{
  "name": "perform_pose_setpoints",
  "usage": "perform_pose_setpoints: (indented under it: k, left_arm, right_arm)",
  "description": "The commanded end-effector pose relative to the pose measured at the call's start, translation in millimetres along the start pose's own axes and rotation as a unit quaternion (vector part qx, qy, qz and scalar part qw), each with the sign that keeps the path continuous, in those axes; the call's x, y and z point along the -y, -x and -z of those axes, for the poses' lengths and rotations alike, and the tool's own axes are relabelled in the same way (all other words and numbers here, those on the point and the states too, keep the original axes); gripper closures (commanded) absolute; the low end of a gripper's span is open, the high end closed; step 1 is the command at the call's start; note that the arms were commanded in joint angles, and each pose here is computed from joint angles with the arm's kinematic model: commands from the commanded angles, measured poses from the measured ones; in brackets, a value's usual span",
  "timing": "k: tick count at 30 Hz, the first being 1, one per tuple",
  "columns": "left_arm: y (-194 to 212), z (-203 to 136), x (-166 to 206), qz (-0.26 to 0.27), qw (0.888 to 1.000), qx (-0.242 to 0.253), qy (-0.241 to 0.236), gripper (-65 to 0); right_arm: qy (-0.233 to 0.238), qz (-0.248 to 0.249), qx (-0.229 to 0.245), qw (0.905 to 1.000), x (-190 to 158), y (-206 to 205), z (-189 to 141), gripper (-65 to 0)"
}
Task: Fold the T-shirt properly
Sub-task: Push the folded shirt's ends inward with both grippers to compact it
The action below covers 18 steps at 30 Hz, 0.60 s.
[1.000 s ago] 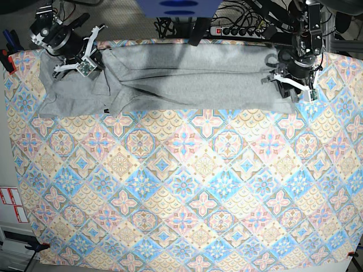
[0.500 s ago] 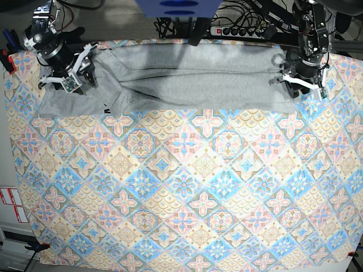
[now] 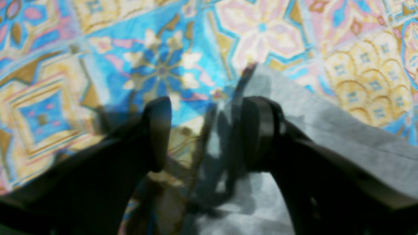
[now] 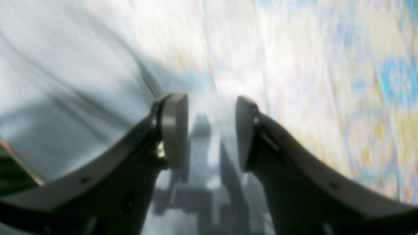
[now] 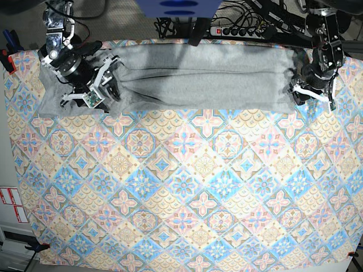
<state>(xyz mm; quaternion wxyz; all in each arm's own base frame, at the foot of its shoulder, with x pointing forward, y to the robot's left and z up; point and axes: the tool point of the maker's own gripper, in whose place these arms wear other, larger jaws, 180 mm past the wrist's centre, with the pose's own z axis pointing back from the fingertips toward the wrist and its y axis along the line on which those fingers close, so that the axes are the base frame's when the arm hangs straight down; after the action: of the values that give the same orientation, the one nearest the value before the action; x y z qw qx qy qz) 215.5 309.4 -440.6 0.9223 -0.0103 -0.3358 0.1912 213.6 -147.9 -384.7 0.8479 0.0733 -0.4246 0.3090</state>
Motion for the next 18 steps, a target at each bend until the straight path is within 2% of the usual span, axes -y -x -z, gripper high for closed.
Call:
perform_pose_setpoints:
  k: [1, 8, 18]
  left_arm:
    - [-12, -2, -1, 0.008, 1.0, 0.01, 0.002, -34.0]
    - [15, 1, 26, 0.034, 0.998, -0.045, 0.04, -33.8]
    - [49, 2, 10, 0.024, 0.995, -0.089, 0.023, -33.6]
  right_arm:
    - [0.001, 0.0, 0.03, 0.9996, 4, -14, -2, -23.2]
    - [0.001, 0.001, 0.029, 0.9996, 4, -13, -2, -23.2]
    - [0.003, 0.002, 0.028, 0.9996, 6, -12, -2, -23.2]
